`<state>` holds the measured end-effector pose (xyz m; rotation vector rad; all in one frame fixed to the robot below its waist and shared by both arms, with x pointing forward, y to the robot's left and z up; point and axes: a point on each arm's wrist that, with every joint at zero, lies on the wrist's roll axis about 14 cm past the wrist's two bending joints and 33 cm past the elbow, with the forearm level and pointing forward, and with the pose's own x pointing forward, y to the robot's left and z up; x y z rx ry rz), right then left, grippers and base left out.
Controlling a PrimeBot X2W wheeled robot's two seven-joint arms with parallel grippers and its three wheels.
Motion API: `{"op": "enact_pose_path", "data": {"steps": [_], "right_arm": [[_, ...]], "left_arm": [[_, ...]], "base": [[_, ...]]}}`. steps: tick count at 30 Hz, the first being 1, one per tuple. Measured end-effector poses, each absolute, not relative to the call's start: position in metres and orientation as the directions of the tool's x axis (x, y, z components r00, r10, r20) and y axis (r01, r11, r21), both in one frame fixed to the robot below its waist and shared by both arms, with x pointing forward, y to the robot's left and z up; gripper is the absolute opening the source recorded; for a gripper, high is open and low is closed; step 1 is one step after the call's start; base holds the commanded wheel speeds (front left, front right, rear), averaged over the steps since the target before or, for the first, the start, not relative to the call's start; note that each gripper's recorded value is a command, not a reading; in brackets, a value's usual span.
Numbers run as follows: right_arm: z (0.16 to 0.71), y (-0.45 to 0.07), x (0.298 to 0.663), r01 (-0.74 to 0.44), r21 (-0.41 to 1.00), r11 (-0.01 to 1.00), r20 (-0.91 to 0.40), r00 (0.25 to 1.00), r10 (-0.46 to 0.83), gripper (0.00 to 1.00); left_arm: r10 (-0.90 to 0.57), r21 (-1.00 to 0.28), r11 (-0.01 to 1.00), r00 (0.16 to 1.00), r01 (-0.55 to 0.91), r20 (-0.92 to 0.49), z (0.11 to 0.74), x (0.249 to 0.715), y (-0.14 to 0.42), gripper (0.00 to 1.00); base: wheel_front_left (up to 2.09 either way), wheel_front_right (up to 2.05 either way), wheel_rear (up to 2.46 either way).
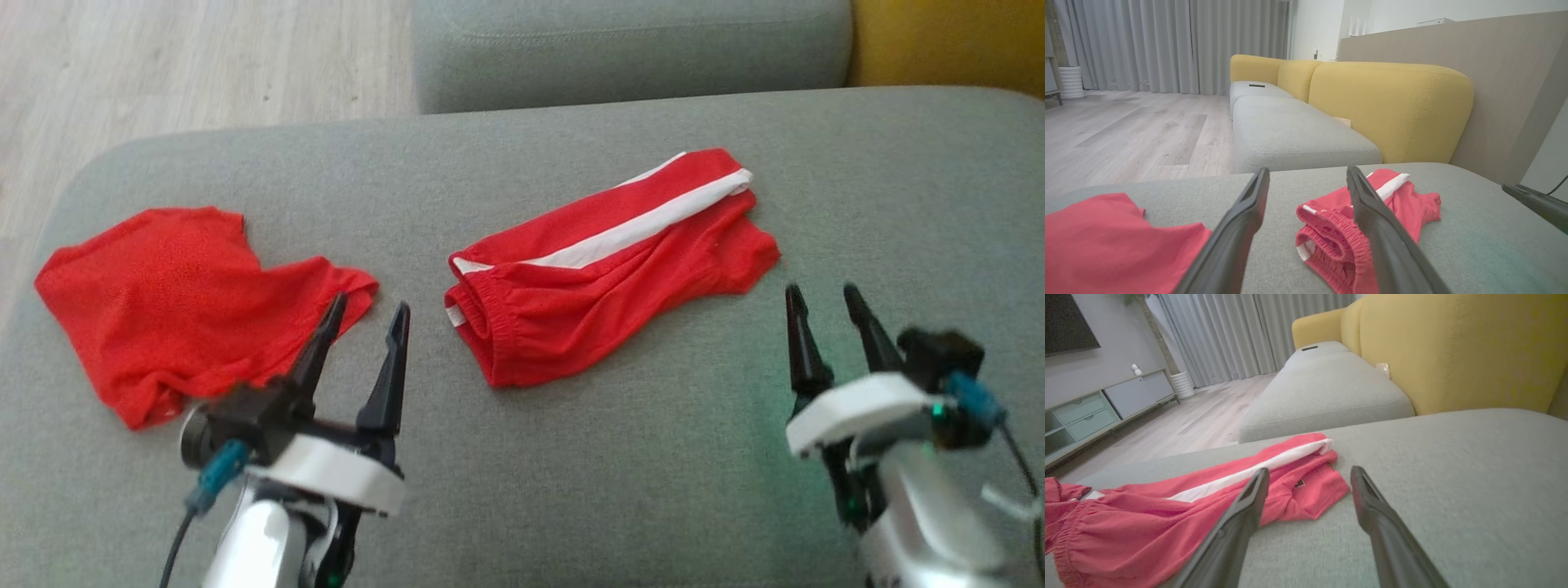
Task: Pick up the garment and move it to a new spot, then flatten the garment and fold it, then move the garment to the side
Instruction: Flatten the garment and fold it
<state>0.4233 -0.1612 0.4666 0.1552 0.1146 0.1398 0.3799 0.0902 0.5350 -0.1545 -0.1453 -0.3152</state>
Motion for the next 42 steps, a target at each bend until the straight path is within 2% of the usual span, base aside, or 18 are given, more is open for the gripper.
{"op": "enact_pose_path", "data": {"steps": [10, 18, 25, 30, 34, 42], "right_arm": [[0.46, -0.18, 0.387, -0.035, 0.165, 0.986, -0.097, 0.994, 0.052, 1.0], [0.456, -0.174, 0.393, -0.038, 0.198, 0.98, -0.124, 0.99, 0.064, 1.0], [0.433, -0.171, 0.422, 0.04, 0.406, 0.913, -0.221, 0.974, 0.055, 1.0], [0.406, -0.157, 0.45, 0.154, 0.619, 0.77, -0.338, 0.937, 0.084, 1.0], [0.39, -0.143, 0.466, 0.205, 0.673, 0.71, -0.401, 0.908, 0.118, 1.0], [0.381, -0.135, 0.502, 0.263, 0.7, 0.664, -0.453, 0.882, 0.128, 1.0]], "left_arm": [[-0.249, -0.18, 0.945, 0.958, 0.272, 0.143, 0.526, 0.362, 0.092, 1.0], [-0.236, -0.186, 0.948, 0.963, 0.257, 0.128, 0.521, 0.368, 0.096, 1.0], [-0.219, -0.184, 0.953, 0.968, 0.24, 0.125, 0.52, 0.384, 0.102, 1.0], [-0.187, -0.191, 0.961, 0.979, 0.199, 0.082, 0.506, 0.385, 0.113, 1.0], [-0.161, -0.193, 0.966, 0.984, 0.173, 0.075, 0.504, 0.387, 0.122, 1.0], [-0.122, -0.187, 0.974, 0.991, 0.13, 0.054, 0.498, 0.389, 0.135, 1.0]], "base": [[0.0, 0.0, 0.0], [0.0, 0.0, 0.0], [0.0, 0.0, 0.0], [0.0, 0.0, 0.0], [0.0, 0.0, 0.0], [0.0, 0.0, 0.0]]}}
